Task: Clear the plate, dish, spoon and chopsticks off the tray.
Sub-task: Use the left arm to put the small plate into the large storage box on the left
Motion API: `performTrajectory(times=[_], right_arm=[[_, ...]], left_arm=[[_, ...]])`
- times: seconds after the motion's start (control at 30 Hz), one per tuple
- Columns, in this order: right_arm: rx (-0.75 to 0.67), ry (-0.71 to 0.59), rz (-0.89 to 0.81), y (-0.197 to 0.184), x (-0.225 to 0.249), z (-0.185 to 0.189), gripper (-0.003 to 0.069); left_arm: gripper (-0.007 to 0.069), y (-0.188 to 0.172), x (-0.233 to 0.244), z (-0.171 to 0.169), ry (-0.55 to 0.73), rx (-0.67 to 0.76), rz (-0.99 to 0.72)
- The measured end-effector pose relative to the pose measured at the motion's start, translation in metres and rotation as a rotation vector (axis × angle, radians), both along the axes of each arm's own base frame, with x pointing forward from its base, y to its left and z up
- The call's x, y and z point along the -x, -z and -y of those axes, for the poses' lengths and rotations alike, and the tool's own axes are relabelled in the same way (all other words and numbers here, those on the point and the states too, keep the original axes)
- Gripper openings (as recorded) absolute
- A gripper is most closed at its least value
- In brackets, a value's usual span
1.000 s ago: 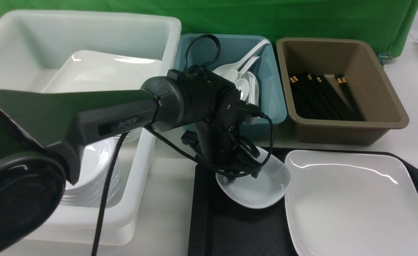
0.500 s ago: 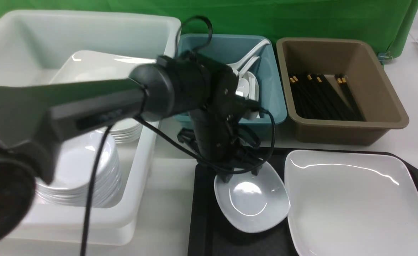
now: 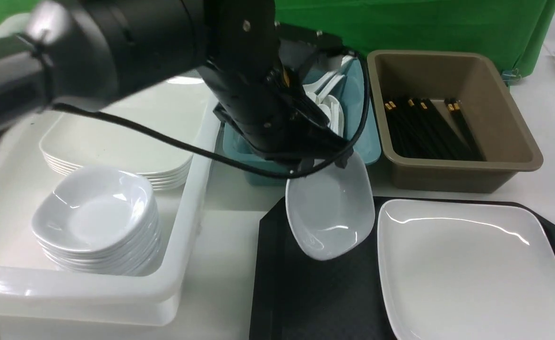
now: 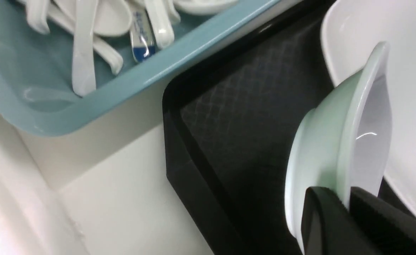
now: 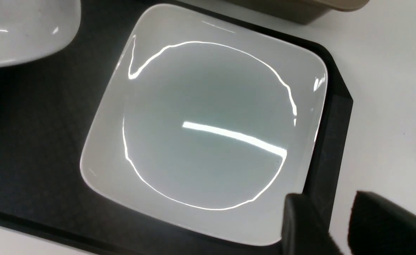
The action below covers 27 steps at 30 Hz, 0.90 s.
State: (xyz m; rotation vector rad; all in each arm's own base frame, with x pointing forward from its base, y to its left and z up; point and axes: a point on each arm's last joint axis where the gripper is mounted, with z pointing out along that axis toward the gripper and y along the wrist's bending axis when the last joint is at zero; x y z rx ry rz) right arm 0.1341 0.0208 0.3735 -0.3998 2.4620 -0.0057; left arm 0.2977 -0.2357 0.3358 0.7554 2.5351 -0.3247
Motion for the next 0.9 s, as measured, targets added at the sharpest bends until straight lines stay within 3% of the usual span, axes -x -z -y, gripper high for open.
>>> performTrajectory(times=[0.1, 0.23, 0.37, 0.4, 0.43, 0.6, 0.73, 0.9], right_arm=[[0.000, 0.000, 0.000, 0.000, 0.000, 0.000, 0.0239], [0.000, 0.000, 0.000, 0.000, 0.000, 0.000, 0.0239], [0.000, 0.000, 0.001, 0.000, 0.000, 0.000, 0.0239], [0.000, 0.000, 0.001, 0.000, 0.000, 0.000, 0.0239], [0.000, 0.000, 0.001, 0.000, 0.000, 0.000, 0.0238], [-0.002, 0.000, 0.013, -0.001, -0.001, 0.000, 0.0238], [-0.002, 0.000, 0.016, -0.001, -0.001, 0.000, 0.0238], [-0.003, 0.000, 0.017, -0.001, -0.001, 0.000, 0.0238]], left_arm=[[0.0022, -0.022, 0.009, -0.011, -0.008, 0.028, 0.050], [0.0022, -0.070, 0.021, -0.063, -0.137, 0.101, 0.130], [0.0022, -0.091, 0.033, -0.150, -0.400, 0.118, 0.188], [0.0022, -0.091, 0.033, -0.150, -0.401, 0.118, 0.188], [0.0022, -0.090, 0.041, -0.172, -0.479, 0.131, 0.198], [0.0022, -0.042, 0.063, -0.232, -0.751, 0.232, 0.178], [0.0022, 0.001, 0.068, -0.250, -0.808, 0.226, 0.110], [0.0022, 0.030, 0.067, -0.251, -0.775, 0.235, 0.049]])
